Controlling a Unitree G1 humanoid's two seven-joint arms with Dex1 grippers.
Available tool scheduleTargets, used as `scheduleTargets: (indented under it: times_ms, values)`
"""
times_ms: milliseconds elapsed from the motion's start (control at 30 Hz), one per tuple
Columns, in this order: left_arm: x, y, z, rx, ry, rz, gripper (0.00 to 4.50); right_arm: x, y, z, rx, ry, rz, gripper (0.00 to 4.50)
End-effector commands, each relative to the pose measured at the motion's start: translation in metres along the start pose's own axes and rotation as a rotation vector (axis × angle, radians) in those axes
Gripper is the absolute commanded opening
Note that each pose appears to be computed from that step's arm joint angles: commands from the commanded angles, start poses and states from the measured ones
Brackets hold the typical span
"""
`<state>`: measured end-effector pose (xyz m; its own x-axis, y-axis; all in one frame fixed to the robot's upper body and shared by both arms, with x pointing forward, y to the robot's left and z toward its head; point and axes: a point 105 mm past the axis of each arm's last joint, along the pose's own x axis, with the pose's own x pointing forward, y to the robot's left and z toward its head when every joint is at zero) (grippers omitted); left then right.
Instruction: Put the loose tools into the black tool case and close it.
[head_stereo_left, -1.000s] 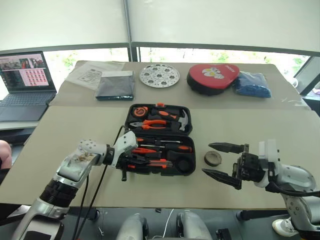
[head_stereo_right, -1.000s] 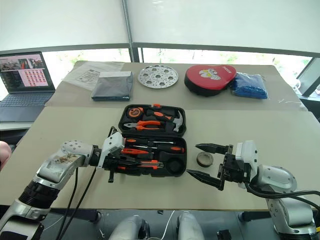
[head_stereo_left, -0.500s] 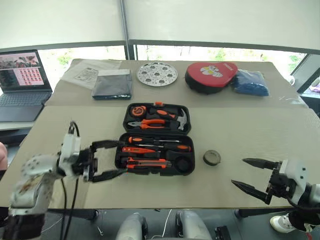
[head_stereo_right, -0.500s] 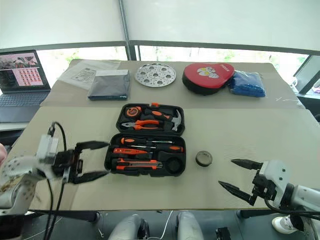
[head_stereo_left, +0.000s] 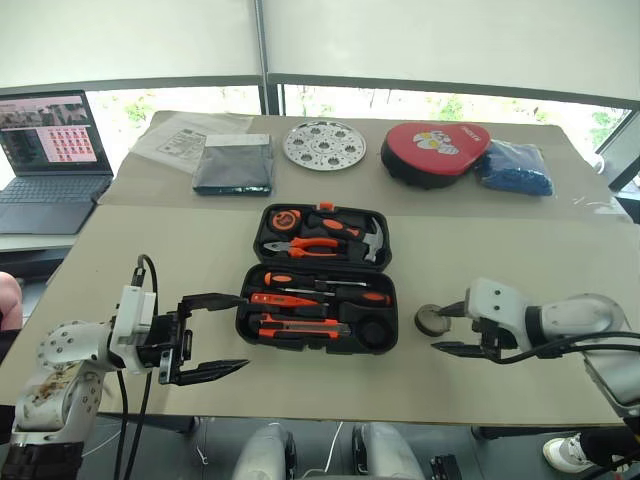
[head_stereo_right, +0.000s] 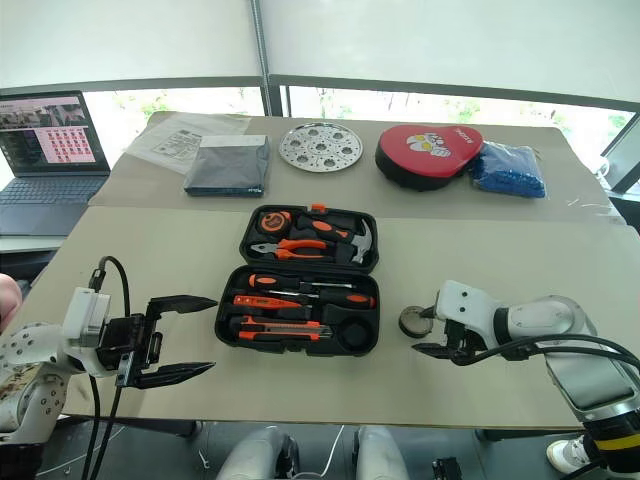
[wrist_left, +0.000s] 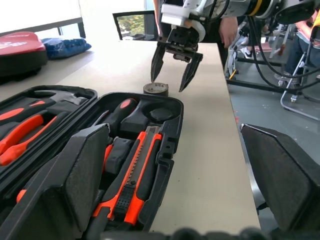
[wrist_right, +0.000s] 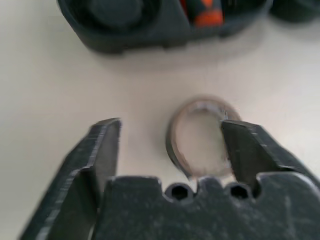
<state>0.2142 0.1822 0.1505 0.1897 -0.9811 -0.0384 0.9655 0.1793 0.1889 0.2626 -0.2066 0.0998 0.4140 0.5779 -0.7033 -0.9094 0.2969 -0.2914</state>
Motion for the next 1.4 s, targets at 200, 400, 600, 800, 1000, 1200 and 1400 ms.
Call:
scheduleTargets:
  times_ms: [200,400,600,800,1000,1200,1400]
  values:
    - [0.005,-0.006,0.008,0.055,0.006,-0.032,4.50,0.001,-0.009,0.003,-0.042,0.021,-0.004,0.45]
    - [0.004,-0.009,0.003,0.054,0.007,-0.036,4.50,0.000,-0.005,0.037,-0.081,-0.151,0.063,0.06]
    - [-0.003,-0.013,-0.003,0.035,0.030,-0.031,4.50,0.001,0.028,0.100,0.022,-0.317,0.308,0.06]
    - [-0.005,-0.016,-0.007,0.031,0.054,-0.032,4.50,0.027,0.042,0.086,0.058,-0.158,0.386,0.06]
    - [-0.009,-0.020,-0.010,0.020,0.074,0.006,4.50,0.040,0.043,0.077,0.052,-0.048,0.384,0.06]
    - [-0.010,-0.019,-0.013,0.006,0.108,0.056,4.50,0.048,0.041,0.063,0.035,0.064,0.389,0.41]
    - [-0.011,-0.014,-0.014,0.004,0.120,0.111,4.50,0.047,0.035,0.068,-0.003,0.069,0.402,2.36]
